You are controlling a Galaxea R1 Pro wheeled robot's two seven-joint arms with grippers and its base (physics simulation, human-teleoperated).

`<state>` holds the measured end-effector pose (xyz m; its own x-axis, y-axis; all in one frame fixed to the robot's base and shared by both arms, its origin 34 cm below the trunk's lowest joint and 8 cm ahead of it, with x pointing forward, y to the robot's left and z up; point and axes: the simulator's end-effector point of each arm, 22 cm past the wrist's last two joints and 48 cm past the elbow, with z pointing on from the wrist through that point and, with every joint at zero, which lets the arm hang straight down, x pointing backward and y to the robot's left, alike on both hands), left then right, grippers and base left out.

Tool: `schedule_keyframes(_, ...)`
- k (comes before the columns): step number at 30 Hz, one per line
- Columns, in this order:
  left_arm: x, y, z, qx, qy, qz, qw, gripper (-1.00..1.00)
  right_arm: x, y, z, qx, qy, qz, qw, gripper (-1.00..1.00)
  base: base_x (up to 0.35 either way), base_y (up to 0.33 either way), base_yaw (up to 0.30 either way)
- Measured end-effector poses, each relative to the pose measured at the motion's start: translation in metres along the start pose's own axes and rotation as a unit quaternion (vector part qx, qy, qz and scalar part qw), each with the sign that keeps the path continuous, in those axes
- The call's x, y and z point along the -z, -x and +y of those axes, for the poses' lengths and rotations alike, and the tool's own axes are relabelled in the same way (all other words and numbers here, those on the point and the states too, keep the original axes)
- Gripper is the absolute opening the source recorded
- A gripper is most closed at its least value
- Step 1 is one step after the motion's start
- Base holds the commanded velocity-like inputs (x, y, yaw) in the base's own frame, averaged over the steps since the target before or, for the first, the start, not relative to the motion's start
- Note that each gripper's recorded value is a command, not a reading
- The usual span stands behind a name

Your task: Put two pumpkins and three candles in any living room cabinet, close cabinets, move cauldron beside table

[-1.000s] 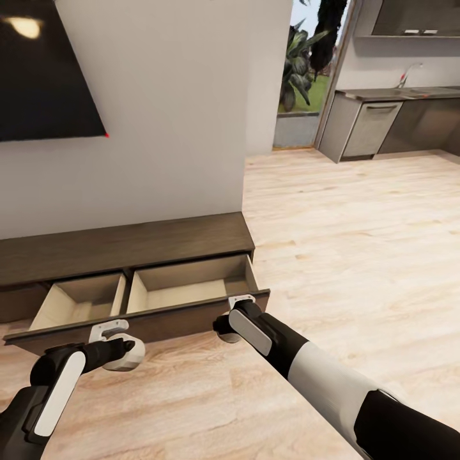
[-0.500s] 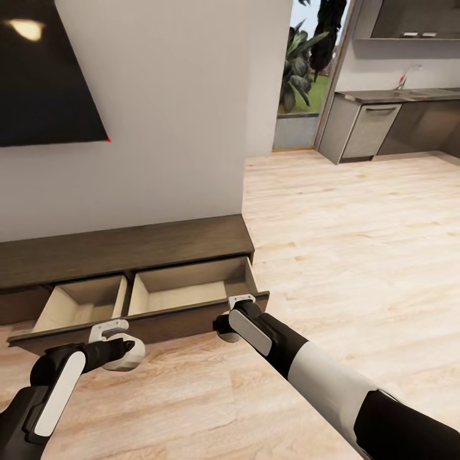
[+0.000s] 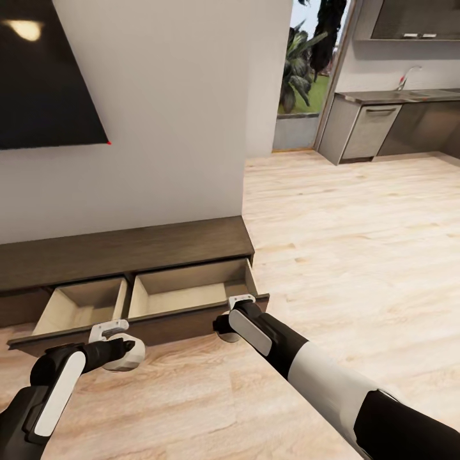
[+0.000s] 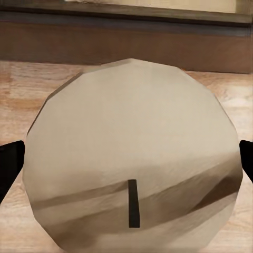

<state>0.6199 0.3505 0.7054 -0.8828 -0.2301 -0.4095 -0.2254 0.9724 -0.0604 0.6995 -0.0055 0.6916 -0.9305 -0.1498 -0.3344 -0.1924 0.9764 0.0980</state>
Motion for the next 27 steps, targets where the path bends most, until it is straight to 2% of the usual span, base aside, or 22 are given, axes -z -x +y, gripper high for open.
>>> schedule_keyframes(27, 0.0, -0.0002, 0.0, 0.0, 0.0, 0.0, 1.0, -1.0, 0.0007, 0.0006, 0.0015, 0.0, 0.003, -0.001, 1.0, -1.0, 0.305, 0.0, 0.0)
